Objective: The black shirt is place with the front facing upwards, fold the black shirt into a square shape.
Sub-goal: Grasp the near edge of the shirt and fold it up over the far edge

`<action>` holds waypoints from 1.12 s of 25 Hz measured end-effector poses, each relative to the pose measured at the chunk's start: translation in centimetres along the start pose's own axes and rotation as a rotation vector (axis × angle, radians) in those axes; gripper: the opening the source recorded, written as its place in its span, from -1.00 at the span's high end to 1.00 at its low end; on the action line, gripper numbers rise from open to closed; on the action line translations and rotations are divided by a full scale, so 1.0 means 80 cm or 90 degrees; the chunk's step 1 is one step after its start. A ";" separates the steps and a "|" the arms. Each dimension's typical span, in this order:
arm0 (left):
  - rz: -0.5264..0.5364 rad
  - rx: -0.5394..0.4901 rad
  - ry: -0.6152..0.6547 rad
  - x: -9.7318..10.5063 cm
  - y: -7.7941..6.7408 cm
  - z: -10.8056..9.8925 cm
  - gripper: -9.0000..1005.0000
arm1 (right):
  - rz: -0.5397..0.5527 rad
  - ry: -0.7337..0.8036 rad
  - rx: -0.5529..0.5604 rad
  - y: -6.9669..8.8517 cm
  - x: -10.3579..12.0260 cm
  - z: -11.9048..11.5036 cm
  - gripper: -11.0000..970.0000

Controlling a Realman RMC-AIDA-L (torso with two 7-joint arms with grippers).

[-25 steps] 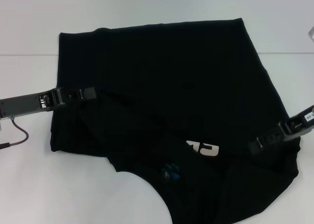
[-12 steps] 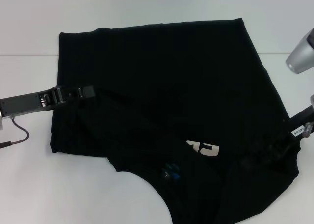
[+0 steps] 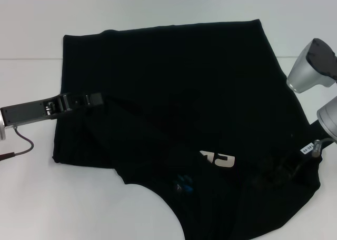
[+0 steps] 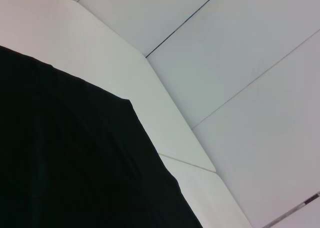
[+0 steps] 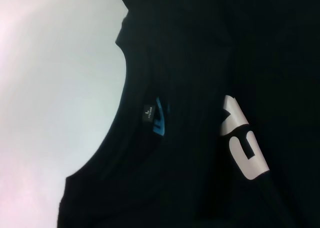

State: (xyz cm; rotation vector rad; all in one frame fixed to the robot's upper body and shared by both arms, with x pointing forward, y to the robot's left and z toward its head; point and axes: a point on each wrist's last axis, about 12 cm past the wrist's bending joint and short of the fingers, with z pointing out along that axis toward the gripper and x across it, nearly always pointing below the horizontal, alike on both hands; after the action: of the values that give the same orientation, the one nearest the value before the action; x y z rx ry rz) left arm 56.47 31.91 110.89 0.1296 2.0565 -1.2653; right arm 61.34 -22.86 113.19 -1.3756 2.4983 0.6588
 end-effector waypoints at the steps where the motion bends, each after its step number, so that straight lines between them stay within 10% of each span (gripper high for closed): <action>1: 0.000 0.000 0.000 0.000 0.000 0.000 0.92 | -0.003 0.002 0.002 0.000 0.000 0.001 -0.28; 28: 0.004 -0.005 -0.006 -0.005 0.000 0.002 0.92 | -0.053 0.048 0.042 0.005 -0.012 0.016 0.21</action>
State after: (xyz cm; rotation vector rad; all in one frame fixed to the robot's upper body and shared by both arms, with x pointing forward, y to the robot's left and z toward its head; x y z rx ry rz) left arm 56.83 31.88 111.08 0.1261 2.0507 -1.2525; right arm 61.47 -21.34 112.56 -1.4972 2.4805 0.5126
